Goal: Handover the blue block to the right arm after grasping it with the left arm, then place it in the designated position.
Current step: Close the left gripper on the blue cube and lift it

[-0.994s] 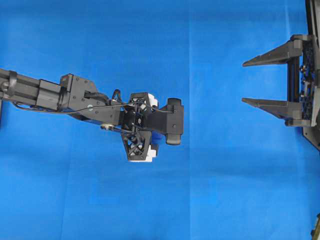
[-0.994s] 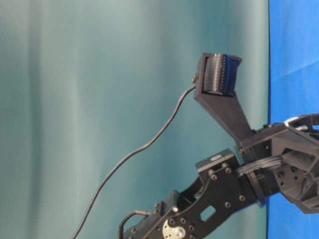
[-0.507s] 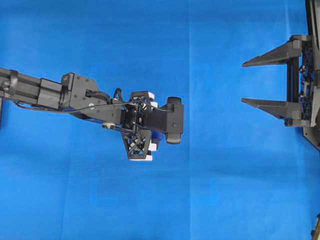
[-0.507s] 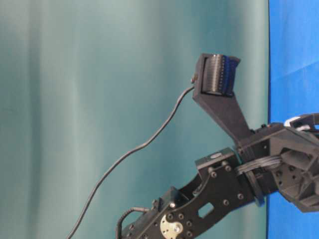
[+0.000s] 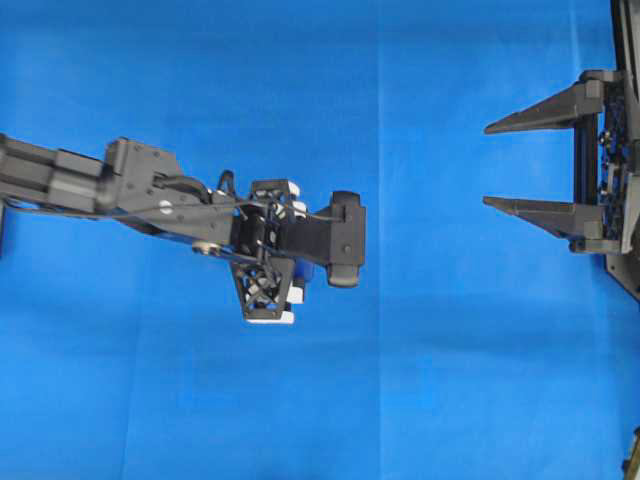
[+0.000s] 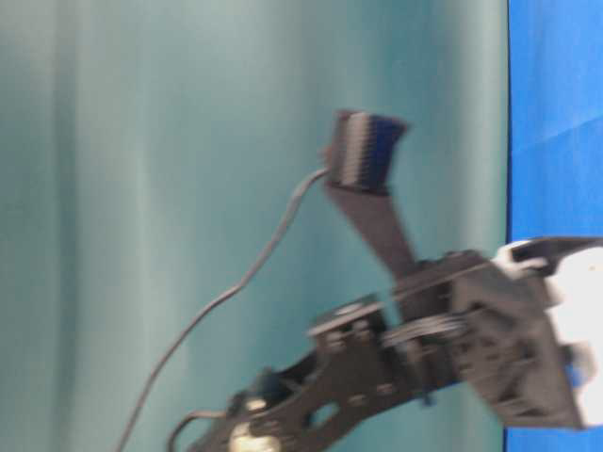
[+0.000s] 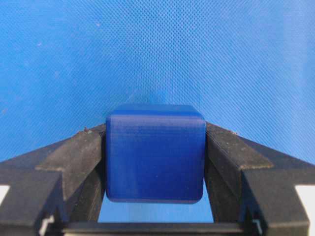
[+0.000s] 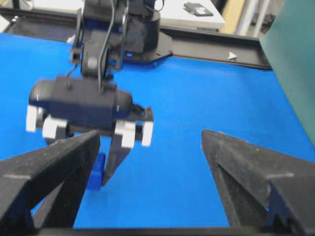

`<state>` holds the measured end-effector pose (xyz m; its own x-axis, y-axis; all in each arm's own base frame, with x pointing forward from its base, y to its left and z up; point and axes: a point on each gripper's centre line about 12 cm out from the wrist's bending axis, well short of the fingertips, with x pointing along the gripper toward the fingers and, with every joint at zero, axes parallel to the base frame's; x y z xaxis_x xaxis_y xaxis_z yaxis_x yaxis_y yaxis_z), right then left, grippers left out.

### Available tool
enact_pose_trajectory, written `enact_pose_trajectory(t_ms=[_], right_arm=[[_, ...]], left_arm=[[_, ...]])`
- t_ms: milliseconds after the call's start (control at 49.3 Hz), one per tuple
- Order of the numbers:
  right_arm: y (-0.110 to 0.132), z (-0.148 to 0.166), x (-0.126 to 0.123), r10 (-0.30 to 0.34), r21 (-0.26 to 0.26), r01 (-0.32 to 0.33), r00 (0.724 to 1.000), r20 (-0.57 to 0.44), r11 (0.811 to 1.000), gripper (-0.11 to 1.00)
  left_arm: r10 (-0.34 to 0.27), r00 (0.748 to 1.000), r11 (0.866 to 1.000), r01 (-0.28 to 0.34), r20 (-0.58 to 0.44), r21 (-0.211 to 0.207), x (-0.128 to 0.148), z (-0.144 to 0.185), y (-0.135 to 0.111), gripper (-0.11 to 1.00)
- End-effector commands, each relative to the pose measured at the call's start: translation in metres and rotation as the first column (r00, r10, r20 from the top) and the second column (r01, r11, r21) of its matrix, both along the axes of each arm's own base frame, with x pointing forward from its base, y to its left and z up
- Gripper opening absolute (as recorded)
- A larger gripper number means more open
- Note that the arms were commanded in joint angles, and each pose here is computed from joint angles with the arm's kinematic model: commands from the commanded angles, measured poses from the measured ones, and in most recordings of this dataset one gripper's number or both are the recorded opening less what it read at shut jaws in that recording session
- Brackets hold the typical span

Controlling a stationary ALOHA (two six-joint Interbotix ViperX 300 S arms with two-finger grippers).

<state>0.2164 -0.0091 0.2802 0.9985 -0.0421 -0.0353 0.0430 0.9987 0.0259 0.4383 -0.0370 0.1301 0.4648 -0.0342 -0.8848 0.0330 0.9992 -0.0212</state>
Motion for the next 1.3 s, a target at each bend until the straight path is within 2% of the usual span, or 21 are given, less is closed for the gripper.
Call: enact_pose_trajectory(t_ms=[0,345,811,1277], right_arm=[[0.0,0.009,0.003,-0.001,-0.003,0.001,1.0,0.029,1.0,0.97],[0.0,0.01,0.003,-0.001,-0.003,0.001,1.0,0.031,1.0,0.97],[0.0,0.009,0.003,0.0,-0.009,0.0,1.0,0.026,1.0,0.97],[0.0,0.009,0.003,0.001,-0.01,-0.001,1.0,0.026,1.0,0.97]], left_arm=[[-0.004,0.997,1.0,0.005,0.078,-0.007,0.001,0.041,-0.002,0.48],[-0.006,0.987,1.0,0.008,0.159,-0.01,-0.016,0.106,0.0,0.48],[-0.012,0.981,1.0,0.013,0.195,-0.007,-0.029,0.163,0.001,0.48],[-0.01,0.981,1.0,0.011,0.192,-0.005,-0.034,0.166,0.002,0.48]])
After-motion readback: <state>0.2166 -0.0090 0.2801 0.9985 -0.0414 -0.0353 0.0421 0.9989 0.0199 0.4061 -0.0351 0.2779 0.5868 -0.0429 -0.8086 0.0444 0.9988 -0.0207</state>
